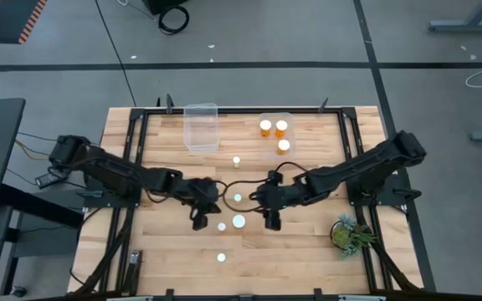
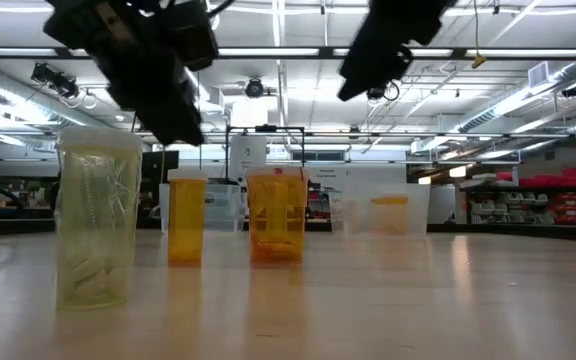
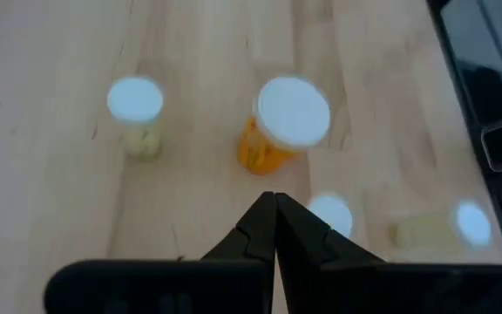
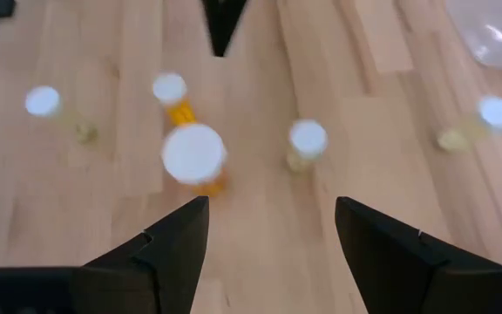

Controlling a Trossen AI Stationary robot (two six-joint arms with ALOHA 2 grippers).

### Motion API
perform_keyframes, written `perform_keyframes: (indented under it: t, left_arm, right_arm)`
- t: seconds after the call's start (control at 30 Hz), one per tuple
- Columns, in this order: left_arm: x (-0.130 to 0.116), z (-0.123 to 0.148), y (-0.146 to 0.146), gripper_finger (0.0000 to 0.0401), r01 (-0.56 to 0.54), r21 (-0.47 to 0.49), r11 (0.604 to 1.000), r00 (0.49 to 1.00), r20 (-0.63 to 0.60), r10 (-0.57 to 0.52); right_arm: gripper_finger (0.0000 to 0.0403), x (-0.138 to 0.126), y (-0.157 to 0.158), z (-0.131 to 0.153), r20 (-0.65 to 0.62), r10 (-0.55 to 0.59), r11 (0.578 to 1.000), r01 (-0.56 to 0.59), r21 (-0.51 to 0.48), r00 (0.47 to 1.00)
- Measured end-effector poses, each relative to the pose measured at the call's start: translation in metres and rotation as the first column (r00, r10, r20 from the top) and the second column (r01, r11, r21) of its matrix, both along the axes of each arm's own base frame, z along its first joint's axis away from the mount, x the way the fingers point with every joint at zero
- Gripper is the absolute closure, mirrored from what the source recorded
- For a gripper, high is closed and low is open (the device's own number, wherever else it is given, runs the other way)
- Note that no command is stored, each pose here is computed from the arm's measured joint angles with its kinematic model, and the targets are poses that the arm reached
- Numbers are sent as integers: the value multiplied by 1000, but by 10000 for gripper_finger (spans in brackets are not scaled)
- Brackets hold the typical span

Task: Pick and place medicine bottles into bin by pill shape (circle, oval)
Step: Put the large orange pill bottle into the right transparent bin

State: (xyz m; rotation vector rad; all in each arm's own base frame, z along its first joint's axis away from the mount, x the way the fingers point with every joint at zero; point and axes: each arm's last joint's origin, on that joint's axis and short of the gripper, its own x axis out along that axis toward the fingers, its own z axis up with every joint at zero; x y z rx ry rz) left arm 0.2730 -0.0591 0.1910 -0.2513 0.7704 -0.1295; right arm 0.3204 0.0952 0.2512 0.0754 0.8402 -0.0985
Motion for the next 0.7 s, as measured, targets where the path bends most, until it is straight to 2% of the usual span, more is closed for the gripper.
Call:
perform_keyframes:
  t: [0.17,0.3,0.53,0.6,0.7]
  left_arm:
    - [-16,16,4,397,18,58,998,1000,1,-18]
    - [-27,28,8,386,10,120,993,1000,25,-13]
    - [-48,50,16,369,-24,226,974,997,74,7]
    - [-50,57,17,366,-41,239,970,992,124,12]
    - [-58,61,19,365,-57,257,965,992,126,25]
  right_arm:
    - [146,23,8,1,6,37,999,-37,-13,999]
    - [146,37,15,2,11,76,997,-76,-11,997]
    - [146,64,25,-10,-19,110,994,-110,-18,994]
    - [146,71,27,-15,-27,117,993,-117,-24,993]
    - [146,82,31,-20,-27,129,991,-130,-35,991]
